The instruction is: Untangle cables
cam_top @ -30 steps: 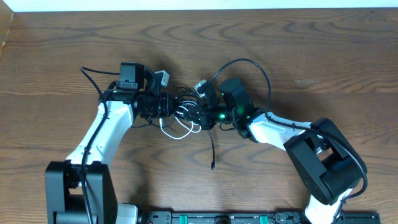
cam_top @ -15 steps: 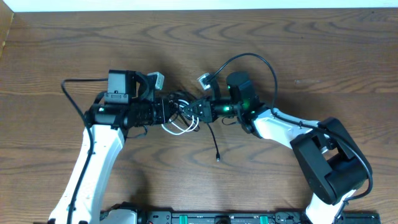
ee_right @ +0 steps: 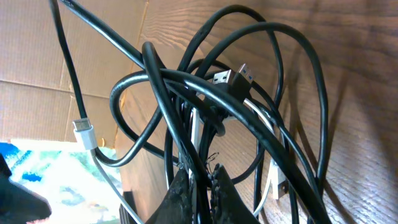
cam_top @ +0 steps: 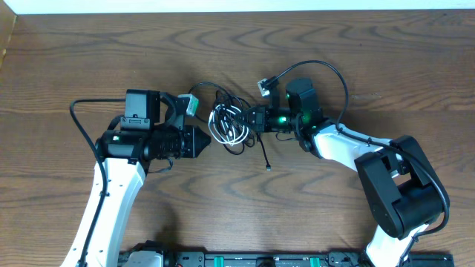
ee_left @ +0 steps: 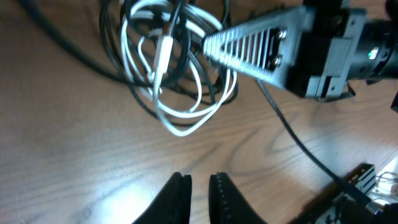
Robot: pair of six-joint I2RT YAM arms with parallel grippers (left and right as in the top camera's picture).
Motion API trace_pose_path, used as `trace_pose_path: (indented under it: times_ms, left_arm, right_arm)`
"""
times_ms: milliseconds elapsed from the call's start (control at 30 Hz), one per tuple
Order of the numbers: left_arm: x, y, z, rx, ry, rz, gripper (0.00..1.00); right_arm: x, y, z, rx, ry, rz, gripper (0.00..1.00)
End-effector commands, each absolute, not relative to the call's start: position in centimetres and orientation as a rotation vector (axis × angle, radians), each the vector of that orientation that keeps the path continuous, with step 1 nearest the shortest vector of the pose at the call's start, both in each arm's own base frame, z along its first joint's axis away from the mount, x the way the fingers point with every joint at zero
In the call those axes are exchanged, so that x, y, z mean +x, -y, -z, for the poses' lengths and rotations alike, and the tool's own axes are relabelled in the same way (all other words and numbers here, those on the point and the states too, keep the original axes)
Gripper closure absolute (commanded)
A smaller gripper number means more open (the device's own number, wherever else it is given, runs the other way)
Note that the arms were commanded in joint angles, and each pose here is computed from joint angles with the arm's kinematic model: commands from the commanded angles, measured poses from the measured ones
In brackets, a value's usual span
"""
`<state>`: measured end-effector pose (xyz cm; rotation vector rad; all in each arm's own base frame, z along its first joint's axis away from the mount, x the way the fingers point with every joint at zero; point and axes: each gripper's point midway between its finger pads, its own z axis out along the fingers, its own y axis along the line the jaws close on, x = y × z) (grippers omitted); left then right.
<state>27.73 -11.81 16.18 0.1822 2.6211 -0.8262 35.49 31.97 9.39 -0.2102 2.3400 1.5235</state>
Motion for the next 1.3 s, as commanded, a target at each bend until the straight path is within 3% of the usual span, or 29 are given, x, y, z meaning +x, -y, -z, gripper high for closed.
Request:
trace_pose_path:
  times_ms: [0,100,300,867,1267]
  left_arm:
    - [28.8,12.0,-16.5,0.194,-2.579,0.84,0.69]
    - [30.1,12.2,-17.1,0.169,-2.532,0.843,0.6]
    - [31.6,12.6,-17.0,0.162,-2.495,0.847,0.6]
    - [35.9,14.1,-9.9,0.177,-2.569,0.858,0.55]
    - [37.8,13.4,-10.5,0.17,-2.503,0.763,0.55]
  right_arm:
    - [34.4,-32.5,-8.6,-0.221,-2.376,-1.543,0.99]
    - [34.1,-32.8,-8.6,-0.24,-2.377,-1.544,0.99]
    - [33.7,-33.3,-8.6,-0.263,-2.376,-1.546,0.99]
    - [33.3,-33.5,-8.6,-0.284,-2.375,-1.554,0.99]
    - [33.1,-33.4,-8.4,-0.304,-2.382,-1.544,0.99]
